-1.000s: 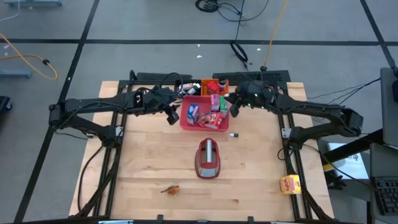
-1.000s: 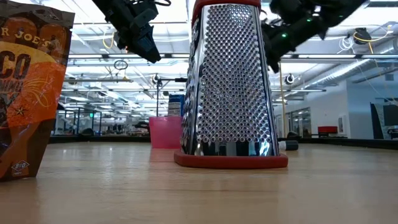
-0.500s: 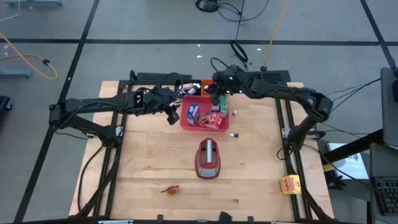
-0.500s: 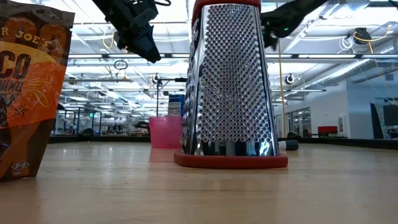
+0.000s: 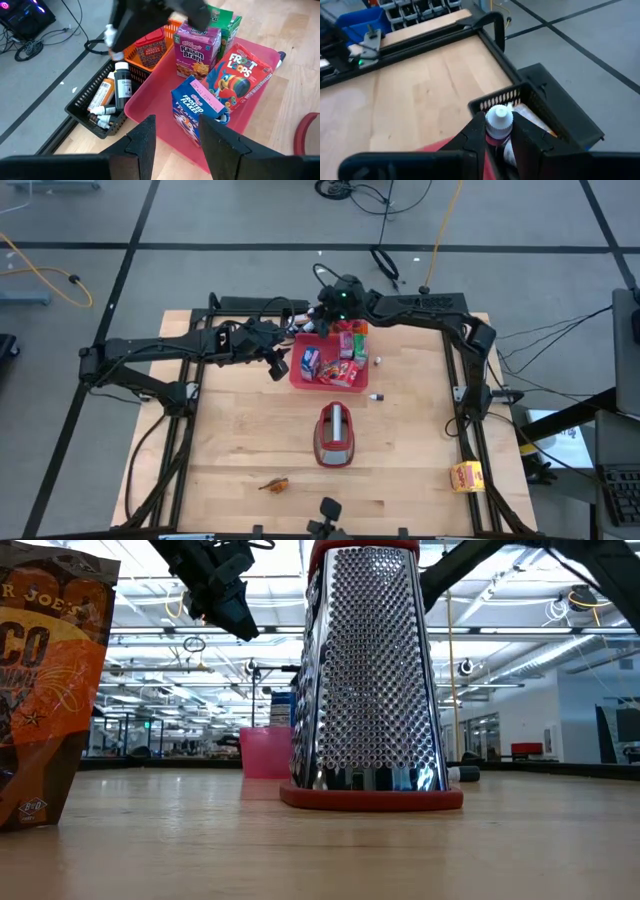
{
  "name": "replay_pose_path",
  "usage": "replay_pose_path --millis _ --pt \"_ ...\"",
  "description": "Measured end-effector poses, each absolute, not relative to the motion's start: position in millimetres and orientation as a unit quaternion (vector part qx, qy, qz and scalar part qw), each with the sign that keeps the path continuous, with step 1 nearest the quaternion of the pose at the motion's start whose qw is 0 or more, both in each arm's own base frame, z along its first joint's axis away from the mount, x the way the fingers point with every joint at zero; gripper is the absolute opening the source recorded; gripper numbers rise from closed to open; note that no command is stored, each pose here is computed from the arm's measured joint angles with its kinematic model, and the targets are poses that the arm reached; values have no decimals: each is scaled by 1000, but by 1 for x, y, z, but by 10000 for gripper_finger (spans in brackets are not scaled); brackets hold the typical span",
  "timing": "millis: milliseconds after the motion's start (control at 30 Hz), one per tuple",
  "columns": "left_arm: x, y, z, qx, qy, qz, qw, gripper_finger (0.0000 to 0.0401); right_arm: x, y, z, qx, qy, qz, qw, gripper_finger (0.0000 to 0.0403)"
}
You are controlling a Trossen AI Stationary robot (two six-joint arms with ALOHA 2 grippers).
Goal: Pick & Place Kitchen Items
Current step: Put the small orange food coloring bottle into black basket, then put the small purple food coloring bottle into black basket
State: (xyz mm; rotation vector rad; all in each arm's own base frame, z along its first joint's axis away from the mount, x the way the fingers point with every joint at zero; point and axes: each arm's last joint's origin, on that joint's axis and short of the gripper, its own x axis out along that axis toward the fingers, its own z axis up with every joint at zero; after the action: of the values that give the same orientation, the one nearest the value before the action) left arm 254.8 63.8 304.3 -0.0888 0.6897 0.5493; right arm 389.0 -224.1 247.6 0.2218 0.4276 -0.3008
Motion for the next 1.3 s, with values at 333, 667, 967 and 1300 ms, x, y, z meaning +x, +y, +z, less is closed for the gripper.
replay_pose_path --millis 333,667,967,1300 --pt "255 64 305 -43 332 266 904 150 408 -243 224 125 218 -160 955 60" --pt "255 64 305 -43 332 266 904 150 409 -250 216 124 211 -167 955 63" --pt "255 64 305 -43 332 266 904 150 411 -248 217 120 204 -164 958 99" --pt "255 64 305 -43 332 266 904 150 414 -245 217 113 205 -172 957 104"
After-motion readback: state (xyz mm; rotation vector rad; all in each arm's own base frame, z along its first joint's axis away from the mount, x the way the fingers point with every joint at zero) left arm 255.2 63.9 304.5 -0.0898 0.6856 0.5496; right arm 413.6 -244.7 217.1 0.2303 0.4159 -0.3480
